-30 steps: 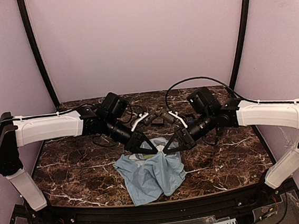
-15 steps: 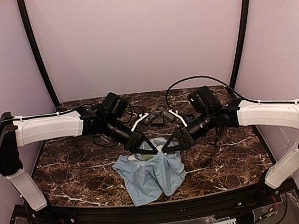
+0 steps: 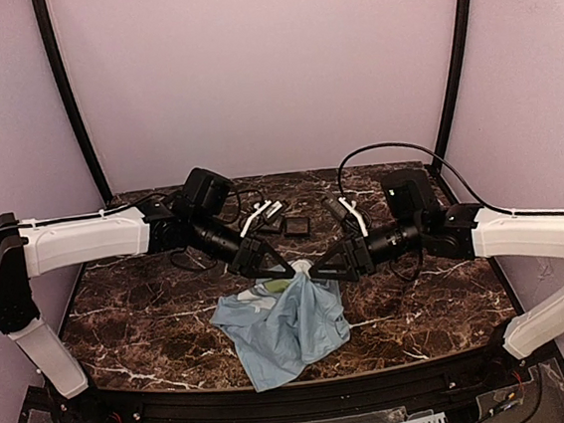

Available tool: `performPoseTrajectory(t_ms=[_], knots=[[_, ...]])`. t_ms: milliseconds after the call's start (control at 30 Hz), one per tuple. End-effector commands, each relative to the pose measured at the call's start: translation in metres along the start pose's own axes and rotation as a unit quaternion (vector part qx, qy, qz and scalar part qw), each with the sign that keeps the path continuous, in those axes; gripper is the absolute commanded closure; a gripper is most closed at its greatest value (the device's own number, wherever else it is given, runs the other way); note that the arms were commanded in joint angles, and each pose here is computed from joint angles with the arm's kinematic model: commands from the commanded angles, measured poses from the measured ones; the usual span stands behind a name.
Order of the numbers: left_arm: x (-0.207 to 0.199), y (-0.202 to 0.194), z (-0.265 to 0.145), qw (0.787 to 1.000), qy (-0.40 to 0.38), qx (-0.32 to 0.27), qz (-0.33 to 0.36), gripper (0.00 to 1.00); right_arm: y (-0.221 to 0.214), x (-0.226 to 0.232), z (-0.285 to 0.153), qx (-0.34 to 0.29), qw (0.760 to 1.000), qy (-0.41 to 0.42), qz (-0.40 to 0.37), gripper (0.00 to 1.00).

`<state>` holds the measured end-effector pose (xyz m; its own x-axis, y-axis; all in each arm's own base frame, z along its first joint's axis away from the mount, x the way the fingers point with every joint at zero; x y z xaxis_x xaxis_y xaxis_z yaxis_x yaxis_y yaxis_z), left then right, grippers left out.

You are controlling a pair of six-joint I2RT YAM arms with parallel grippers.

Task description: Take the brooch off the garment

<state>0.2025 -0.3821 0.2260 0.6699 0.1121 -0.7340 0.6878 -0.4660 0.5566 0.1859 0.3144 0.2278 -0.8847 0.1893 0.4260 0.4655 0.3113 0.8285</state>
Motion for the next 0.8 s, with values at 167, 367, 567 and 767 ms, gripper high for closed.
performPoseTrajectory(t_ms=[167,367,567,767], knots=[[-0.023,0.005,-0.011,0.999,-0.029,-0.016,0.027,0.99,0.007,0.007,0.010,-0.037,0.999,0.018,0.003,0.47],[-0.024,0.006,-0.012,0.999,-0.027,-0.018,0.029,0.99,0.001,0.007,0.015,-0.032,0.999,0.034,0.012,0.57],[-0.023,0.006,-0.012,0.999,-0.025,-0.018,0.029,0.99,-0.005,0.009,0.018,-0.022,0.998,0.047,0.020,0.62],[-0.023,0.006,-0.012,0.999,-0.024,-0.018,0.029,0.99,-0.010,0.008,0.021,-0.016,0.998,0.051,0.028,0.68]])
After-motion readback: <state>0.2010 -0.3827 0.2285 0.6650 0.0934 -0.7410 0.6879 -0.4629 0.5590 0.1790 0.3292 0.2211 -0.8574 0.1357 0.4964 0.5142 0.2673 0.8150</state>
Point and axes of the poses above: each gripper's point midway between its finger pads, its own z axis out along the fingers, its own x axis along the line the jaws close on, y = z × x, the point moved 3 cm from there along -z, back along the fingers, and after that the axes turned 11 degrees about -z, right-handed, at the moved point
